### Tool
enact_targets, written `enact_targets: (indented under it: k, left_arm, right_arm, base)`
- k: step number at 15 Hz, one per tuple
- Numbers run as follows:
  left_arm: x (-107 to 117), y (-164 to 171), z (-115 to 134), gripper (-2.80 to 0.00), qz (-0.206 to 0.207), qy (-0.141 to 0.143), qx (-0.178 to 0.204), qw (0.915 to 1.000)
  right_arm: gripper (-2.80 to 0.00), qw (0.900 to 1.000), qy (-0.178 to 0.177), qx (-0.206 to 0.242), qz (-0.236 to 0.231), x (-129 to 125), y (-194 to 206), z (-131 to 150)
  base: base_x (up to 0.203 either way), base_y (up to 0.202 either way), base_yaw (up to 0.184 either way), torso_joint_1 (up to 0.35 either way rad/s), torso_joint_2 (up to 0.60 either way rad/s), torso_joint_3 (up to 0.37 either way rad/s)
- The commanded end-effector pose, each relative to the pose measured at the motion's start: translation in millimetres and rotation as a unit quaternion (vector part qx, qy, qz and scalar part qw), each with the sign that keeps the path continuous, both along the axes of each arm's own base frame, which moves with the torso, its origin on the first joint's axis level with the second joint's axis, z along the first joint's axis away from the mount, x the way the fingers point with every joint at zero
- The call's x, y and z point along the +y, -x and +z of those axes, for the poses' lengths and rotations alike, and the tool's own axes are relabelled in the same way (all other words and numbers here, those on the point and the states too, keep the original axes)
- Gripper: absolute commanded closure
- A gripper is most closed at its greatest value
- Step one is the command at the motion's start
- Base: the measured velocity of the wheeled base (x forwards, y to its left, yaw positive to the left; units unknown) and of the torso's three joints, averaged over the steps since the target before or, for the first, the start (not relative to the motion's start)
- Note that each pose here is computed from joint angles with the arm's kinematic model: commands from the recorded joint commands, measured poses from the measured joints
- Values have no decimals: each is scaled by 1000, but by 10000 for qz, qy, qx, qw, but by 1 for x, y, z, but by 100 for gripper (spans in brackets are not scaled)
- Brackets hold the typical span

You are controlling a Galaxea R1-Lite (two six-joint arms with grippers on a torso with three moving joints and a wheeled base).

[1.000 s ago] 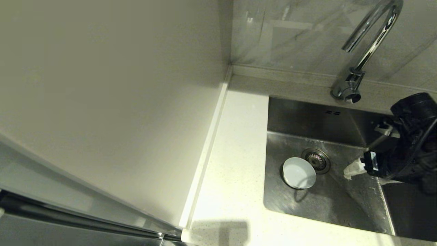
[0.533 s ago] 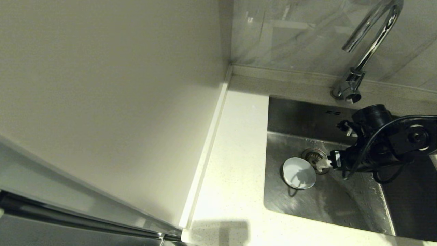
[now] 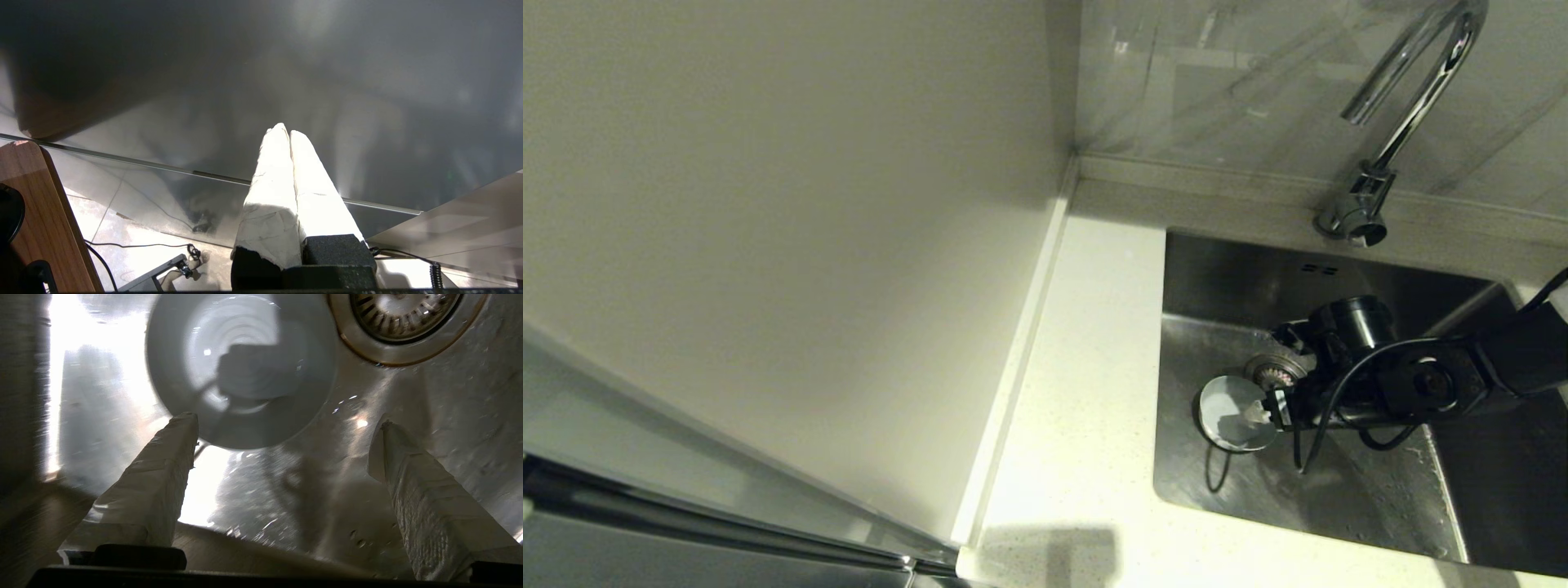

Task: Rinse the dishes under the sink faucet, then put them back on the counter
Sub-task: Put a bowl back to the table from the sink

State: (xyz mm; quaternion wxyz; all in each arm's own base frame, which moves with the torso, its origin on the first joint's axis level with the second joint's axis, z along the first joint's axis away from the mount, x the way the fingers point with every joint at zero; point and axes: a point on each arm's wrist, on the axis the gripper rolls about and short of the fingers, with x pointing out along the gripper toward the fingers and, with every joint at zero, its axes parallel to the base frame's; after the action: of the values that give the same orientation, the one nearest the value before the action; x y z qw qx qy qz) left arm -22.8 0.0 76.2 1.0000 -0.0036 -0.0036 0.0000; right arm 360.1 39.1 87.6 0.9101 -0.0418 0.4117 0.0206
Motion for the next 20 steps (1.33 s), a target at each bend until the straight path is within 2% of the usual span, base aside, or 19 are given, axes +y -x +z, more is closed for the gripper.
enact_targets:
  k: [1,11,17,18,20]
  left_arm:
    - [0,0,-1,0,0,2,13,10000]
    - [0,0,-1,0,0,2,13,10000]
    - [0,0,-1,0,0,2,13,10000]
    - [0,0,-1,0,0,2,13,10000]
    - [0,0,-1,0,0,2,13,10000]
  right_arm:
    - [-280,9997,236,36,-26,1,-9,-15]
    - [-280,9965,687,-320,-340,9,-49,-45]
    - [-280,9956,803,-237,-426,9,-56,-58]
    - [0,9953,824,-254,-452,9,-58,-58]
    - [0,9943,853,-377,-517,9,-62,-57]
  base:
    - [0,0,0,0,0,0]
    - [0,0,0,0,0,0]
    - [0,0,0,0,0,0]
    - [0,0,0,0,0,0]
    - [0,0,0,0,0,0]
